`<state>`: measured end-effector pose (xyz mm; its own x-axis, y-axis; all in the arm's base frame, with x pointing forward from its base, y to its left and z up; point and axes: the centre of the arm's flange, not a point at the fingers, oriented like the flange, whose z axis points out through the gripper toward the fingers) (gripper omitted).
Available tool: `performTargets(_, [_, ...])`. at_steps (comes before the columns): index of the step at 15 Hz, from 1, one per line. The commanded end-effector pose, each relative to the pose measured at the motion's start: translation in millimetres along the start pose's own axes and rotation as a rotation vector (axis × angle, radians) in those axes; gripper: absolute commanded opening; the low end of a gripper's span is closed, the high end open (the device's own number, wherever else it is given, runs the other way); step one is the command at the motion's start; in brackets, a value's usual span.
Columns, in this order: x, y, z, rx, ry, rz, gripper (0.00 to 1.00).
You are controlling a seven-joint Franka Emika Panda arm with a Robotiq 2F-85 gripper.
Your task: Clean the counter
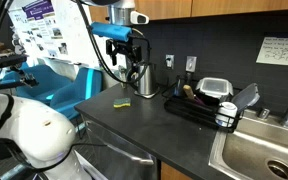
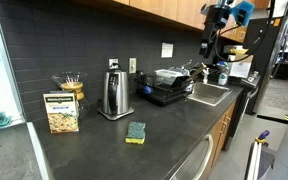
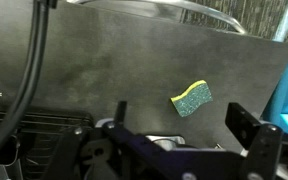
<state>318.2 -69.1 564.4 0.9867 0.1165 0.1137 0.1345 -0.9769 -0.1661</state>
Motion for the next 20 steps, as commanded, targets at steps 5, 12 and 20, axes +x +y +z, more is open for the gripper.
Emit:
performTargets(5, [-0.1,0.3,-0.2,-0.001,0.001,0.001,1.0])
performTargets(12, [2.7,-0.2,6.2,0.009,0.018,0.015,1.0])
performTargets(20, [16.2,-19.5,20.7,0.003,0.072,0.006,1.0])
